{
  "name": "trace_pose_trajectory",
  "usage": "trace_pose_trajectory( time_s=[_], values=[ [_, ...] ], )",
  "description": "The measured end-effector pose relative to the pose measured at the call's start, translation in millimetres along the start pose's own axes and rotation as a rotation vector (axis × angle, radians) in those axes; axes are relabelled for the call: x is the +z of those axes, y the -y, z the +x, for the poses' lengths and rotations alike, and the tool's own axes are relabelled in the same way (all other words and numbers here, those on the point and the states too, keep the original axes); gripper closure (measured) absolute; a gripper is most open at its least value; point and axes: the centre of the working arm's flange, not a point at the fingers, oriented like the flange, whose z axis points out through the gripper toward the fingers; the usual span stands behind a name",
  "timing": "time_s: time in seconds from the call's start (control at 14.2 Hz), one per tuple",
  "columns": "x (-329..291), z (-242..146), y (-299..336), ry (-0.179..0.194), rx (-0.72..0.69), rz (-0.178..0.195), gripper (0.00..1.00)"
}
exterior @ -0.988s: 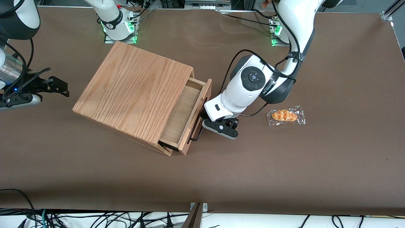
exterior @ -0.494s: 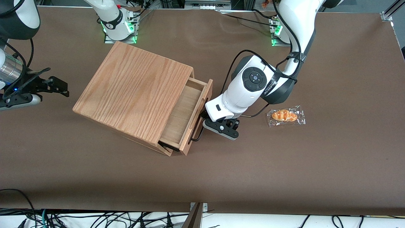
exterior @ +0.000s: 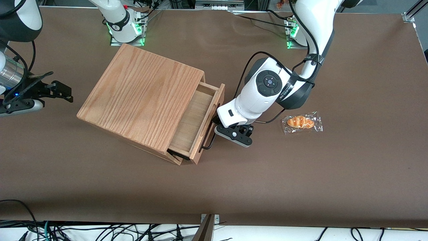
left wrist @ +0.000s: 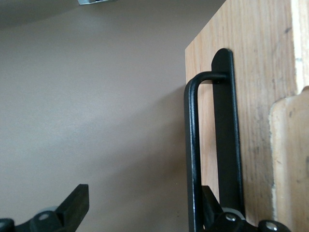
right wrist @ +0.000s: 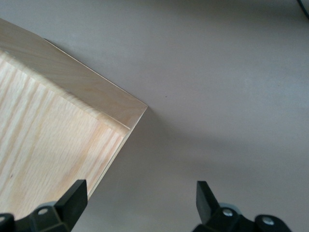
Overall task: Open top drawer with left arm
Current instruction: 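Keep pulling the drawer outward with the left gripper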
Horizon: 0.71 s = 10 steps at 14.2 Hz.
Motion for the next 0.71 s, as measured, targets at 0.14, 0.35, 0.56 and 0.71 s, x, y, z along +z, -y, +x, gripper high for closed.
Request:
trace_pose_trajectory(
  time_s=[0.14,0.35,0.56,0.71],
  values=[
    [0.0,0.0,0.1,0.001,0.001,0.0,0.0],
    [0.1,-0.2,0.3,0.002,0.009,0.001,0.0],
    [-0.2,0.4,3.8,0.004,0.033,0.003,0.0],
    [-0.4,0.8,7.3,0.006,0.039,0.004,0.0]
  ],
)
